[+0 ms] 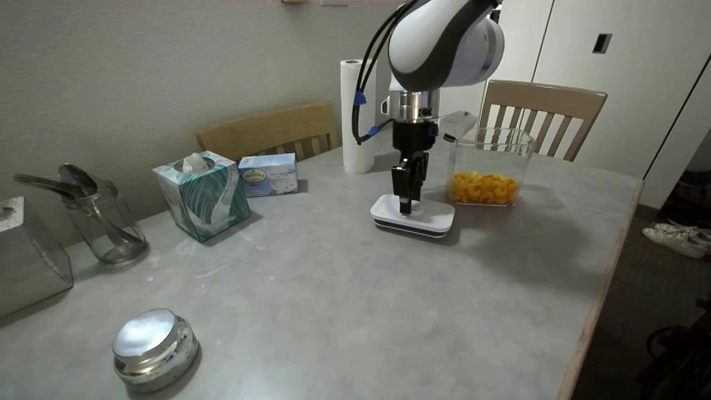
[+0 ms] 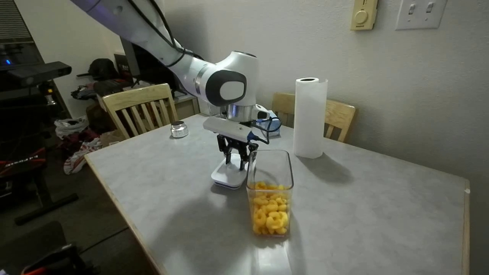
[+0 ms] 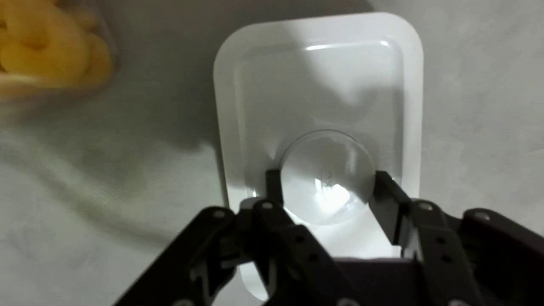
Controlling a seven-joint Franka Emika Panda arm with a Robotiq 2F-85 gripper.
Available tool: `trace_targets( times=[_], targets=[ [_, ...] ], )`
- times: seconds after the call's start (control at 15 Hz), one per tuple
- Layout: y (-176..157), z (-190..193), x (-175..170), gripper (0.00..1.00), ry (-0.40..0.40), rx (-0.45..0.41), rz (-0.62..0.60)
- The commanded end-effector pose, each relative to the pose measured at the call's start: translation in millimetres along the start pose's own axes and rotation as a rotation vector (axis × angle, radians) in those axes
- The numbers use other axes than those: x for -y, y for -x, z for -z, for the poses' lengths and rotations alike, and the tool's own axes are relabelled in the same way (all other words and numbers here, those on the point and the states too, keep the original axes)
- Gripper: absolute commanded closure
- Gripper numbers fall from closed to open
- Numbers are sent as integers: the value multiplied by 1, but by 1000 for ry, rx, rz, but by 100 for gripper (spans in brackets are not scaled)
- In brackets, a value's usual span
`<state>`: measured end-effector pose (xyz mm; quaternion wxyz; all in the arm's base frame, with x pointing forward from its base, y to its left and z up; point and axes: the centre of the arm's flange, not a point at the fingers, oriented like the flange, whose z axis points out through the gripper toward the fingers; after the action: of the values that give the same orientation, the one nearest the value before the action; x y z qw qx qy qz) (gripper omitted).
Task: Open the container lid
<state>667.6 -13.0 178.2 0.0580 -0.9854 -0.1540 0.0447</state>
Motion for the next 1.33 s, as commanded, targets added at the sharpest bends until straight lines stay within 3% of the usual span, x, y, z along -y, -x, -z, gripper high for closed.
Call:
trace_targets(
  times=[0.0,0.13,0.2,0.33,0.47,1.0,1.27],
  targets=[
    [-13,-4,3,71,24,11,30],
    [-14,-2,2,71,43,14,51],
    [-13,2,1,21,42,18,64],
    [-10,12,-2,16,32,24,90],
    [-5,34,-5,0,17,11,126],
    [28,154,-6,0,-124,-107,298],
    [46,199,-2,0,-216,-118,364]
  ],
)
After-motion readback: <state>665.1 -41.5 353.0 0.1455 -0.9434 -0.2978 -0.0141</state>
